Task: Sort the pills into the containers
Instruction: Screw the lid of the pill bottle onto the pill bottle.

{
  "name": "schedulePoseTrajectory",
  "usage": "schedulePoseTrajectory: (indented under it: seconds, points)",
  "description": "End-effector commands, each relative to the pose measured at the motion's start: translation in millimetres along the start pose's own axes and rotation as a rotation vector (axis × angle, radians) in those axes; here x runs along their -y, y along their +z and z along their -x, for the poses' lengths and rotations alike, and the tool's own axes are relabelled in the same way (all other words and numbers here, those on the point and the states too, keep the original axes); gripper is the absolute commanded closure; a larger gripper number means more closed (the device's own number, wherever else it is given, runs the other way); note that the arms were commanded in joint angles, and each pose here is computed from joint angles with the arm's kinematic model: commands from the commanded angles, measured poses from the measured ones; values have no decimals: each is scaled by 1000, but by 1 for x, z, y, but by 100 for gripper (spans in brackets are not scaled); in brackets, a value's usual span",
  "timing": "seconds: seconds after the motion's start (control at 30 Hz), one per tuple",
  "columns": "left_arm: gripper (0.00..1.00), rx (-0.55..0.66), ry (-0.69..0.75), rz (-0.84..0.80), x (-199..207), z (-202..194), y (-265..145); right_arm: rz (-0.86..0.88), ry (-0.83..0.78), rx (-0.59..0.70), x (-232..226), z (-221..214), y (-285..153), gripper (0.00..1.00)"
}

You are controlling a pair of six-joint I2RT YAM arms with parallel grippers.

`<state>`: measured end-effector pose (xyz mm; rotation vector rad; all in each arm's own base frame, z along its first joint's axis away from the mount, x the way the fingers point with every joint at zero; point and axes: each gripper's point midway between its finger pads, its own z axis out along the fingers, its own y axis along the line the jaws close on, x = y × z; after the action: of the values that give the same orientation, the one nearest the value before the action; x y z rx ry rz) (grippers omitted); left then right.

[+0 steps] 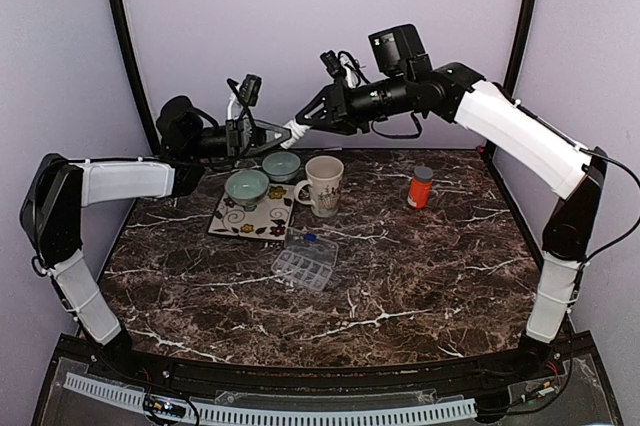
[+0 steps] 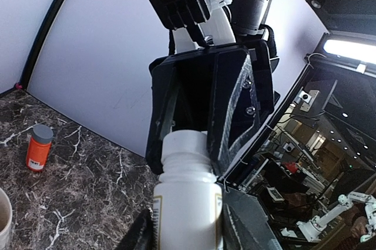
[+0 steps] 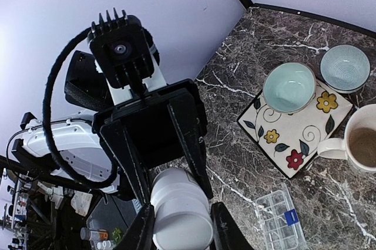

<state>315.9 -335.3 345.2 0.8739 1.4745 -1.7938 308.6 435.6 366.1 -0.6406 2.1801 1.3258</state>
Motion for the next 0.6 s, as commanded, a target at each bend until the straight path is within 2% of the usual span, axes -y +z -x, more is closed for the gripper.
schedulePoseTrajectory:
  seconds: [0.0, 0.33, 0.57]
  points:
    - [82, -9, 176, 40, 37, 7, 32, 59, 9, -88, -12, -28, 30, 88]
    - [82, -25, 341, 181, 43, 3, 43, 34, 31, -99, -9, -33, 30, 90]
    - [82, 14, 463, 377, 34, 13, 39, 17, 38, -109, -5, -36, 31, 91]
